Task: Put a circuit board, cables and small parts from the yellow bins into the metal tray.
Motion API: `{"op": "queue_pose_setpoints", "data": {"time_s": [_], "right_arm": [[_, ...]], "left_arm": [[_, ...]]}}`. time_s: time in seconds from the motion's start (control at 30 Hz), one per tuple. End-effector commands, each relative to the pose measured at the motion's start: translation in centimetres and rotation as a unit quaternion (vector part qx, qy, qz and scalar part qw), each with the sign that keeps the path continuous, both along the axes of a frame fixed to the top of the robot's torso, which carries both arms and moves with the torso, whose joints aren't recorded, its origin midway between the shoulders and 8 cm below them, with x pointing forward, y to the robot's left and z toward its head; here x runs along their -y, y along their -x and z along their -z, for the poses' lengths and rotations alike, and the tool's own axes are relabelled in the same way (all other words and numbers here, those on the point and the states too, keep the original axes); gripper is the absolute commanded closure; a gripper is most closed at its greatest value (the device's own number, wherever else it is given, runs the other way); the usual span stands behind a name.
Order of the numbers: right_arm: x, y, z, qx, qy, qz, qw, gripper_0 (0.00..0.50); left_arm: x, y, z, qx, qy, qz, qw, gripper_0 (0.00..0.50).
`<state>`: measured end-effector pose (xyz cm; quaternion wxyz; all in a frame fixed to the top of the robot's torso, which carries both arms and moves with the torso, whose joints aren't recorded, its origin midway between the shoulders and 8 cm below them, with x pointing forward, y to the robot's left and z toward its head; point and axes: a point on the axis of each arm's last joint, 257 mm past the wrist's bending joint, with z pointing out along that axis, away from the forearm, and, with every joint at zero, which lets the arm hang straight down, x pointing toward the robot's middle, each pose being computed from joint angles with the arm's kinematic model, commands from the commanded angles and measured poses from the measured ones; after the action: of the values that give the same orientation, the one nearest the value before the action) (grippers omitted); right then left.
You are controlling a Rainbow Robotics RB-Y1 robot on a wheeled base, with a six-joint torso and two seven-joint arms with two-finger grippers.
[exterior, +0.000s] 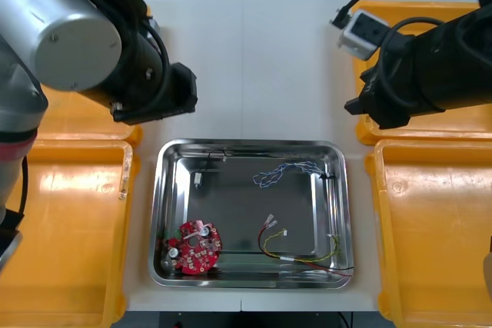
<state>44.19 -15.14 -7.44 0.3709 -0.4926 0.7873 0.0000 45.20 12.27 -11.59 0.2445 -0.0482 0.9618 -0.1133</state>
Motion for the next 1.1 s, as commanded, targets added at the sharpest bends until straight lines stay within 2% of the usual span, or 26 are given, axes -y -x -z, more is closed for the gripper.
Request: {"op": "queue_pose_setpoints", "data": {"time_s": [0.03,0.2,0.27,0.33,0.47,0.57,0.7,0.77,0.93,1.1], "right_arm": [[3.3,-1.0,-3.1,0.018,-0.018,0.065,0.998,0.000],[6.3,-1.9,-4.1,0.018,-0.044,0.150,0.988,0.000],[7.1,-2.1,-4.4,0.019,-0.053,0.174,0.983,0.000],[8.2,-2.4,-4.8,0.019,-0.068,0.208,0.976,0.000],[9.5,-2.6,-5.2,0.010,-0.094,0.249,0.964,0.000],[10.8,-2.8,-5.0,-0.007,-0.121,0.284,0.951,0.000],[12.4,-2.4,-4.2,-0.023,-0.136,0.317,0.938,0.000],[13.3,-2.0,-3.5,-0.035,-0.145,0.338,0.929,0.000],[14.9,-1.4,-2.4,-0.054,-0.163,0.382,0.908,0.000],[16.3,-0.7,-1.4,-0.072,-0.175,0.422,0.887,0.000]], "left_arm": [[-2.1,-3.4,-5.8,0.033,-0.024,-0.005,0.9992,0.000],[-4.6,-6.5,-9.3,0.016,-0.038,-0.023,0.9989,0.000],[-5.3,-7.8,-10.1,0.016,-0.037,-0.027,0.9988,0.000],[-5.5,-9.7,-11.1,0.024,-0.030,-0.028,0.9989,0.000],[-6.4,-11.9,-11.7,0.031,-0.028,-0.031,0.9987,0.000],[-8.0,-13.4,-12.2,0.041,-0.040,-0.033,0.9978,0.000],[-9.9,-14.7,-12.2,0.055,-0.051,-0.035,0.9966,0.000],[-11.3,-15.3,-11.9,0.057,-0.064,-0.033,0.9958,0.000],[-14.0,-15.7,-10.6,0.049,-0.105,-0.007,0.9932,0.000],[-16.0,-15.7,-9.7,0.041,-0.135,0.032,0.9895,0.000]]}}
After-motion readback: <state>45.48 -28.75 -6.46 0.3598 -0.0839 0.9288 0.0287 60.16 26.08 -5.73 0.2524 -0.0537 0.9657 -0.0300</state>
